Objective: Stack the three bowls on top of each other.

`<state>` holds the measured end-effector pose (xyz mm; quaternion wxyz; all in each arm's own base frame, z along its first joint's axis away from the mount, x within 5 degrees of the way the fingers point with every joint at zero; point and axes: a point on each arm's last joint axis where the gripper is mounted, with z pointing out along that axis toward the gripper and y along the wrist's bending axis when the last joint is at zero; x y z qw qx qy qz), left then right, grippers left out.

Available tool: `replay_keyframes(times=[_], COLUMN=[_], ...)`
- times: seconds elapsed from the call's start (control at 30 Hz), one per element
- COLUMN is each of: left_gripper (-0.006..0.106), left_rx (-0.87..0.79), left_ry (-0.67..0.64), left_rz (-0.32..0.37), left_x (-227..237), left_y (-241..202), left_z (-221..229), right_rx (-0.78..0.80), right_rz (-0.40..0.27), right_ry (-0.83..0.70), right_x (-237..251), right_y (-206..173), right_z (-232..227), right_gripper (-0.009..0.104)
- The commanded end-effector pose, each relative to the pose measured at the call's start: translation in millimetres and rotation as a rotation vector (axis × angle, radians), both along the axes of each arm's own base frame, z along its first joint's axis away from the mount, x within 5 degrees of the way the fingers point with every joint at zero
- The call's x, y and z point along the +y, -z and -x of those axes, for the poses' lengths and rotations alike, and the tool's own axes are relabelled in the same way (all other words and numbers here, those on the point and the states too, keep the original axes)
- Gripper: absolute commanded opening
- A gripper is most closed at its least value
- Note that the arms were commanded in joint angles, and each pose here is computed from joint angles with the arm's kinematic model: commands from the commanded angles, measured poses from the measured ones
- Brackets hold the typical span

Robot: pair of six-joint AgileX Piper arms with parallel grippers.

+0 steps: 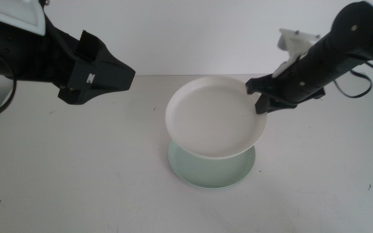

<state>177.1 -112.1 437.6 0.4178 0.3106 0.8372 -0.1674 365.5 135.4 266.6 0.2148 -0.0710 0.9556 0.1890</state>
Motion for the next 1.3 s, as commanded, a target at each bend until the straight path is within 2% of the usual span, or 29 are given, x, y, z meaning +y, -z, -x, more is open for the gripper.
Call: replay_keyframes(times=[0.0,0.53,0.87,1.1,1.27], left_gripper=[0.105,0.105,0.105,0.105,0.105], left_rx=[-0.068,-0.068,-0.068,-0.068,-0.067], left_ry=[-0.005,-0.005,-0.005,-0.005,-0.006], left_rz=[0.062,0.062,0.062,0.062,0.063], left_x=[0,0,0,0,0], left_y=[-15,-15,-15,-15,-15], left_z=[4,4,4,4,4], right_rx=[-0.085,0.024,0.015,0.04,0.05], right_rz=[-0.03,0.035,0.037,0.046,0.035], right_ry=[0.0,0.003,0.004,-0.015,-0.012], right_x=[5,18,19,18,18], right_y=[-22,28,32,33,31], right_z=[2,-12,-15,-12,-12], right_gripper=[-0.001,-0.001,0.002,0.028,0.053])
